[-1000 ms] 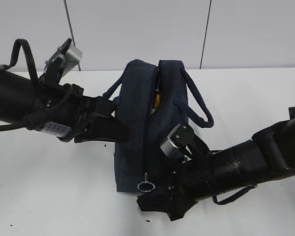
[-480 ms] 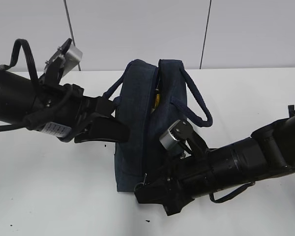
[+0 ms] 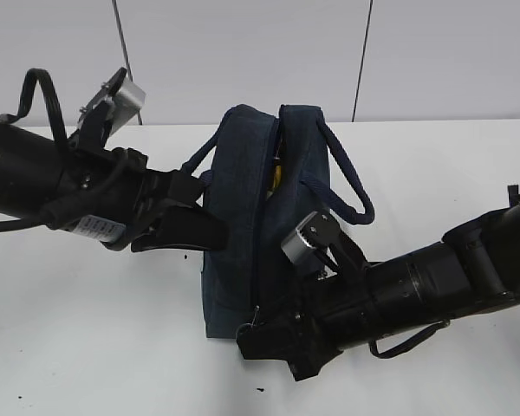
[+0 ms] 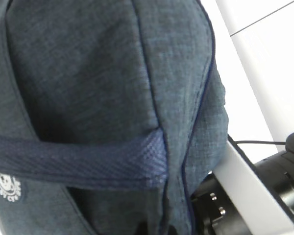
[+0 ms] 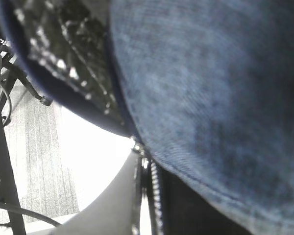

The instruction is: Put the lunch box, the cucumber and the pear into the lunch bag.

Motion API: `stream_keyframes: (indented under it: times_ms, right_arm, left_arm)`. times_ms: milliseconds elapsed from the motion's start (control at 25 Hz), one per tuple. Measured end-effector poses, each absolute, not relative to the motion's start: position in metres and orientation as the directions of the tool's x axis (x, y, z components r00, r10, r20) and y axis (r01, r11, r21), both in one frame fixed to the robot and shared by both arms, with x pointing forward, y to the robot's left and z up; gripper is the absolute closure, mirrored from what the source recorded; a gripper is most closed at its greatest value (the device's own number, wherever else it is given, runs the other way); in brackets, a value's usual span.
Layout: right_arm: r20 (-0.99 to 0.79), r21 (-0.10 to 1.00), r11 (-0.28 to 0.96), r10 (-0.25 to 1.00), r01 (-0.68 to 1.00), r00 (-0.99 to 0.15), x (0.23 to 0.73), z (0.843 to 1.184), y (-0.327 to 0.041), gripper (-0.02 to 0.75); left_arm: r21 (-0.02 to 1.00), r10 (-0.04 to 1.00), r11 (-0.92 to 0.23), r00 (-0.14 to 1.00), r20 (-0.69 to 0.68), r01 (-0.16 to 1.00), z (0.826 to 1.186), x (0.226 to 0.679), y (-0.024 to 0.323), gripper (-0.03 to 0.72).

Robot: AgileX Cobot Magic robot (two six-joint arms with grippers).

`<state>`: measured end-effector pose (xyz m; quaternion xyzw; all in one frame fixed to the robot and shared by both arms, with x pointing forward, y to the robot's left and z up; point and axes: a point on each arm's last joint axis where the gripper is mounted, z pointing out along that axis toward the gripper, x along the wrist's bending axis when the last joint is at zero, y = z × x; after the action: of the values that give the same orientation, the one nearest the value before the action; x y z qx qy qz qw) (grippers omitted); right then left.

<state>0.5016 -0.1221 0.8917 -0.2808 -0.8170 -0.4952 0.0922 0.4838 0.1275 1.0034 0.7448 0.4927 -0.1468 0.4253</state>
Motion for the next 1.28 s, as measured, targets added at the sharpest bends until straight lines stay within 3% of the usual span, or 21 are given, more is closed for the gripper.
stream_keyframes:
  times_ms: [360,760,1280]
  right_arm:
    - [0.436,0.713,0.392,0.401,0.581,-0.806,0.498,0.903,-0.126,0.732]
    - [0.389,0.696,0.431,0.447,0.575,-0.806,0.49,0.937,-0.134,0.732]
    - [0.377,0.699,0.427,0.462,0.574,-0.803,0.481,0.969,-0.139,0.732]
  left_arm:
    - [0.486,0.604,-0.16,0.475,-0.64,0.859,1.003,0.483,0.127,0.662]
    - [0.483,0.598,-0.199,0.496,-0.629,0.853,1.002,0.48,0.128,0.343]
    - [0.485,0.598,-0.234,0.518,-0.612,0.843,1.001,0.479,0.129,0.324]
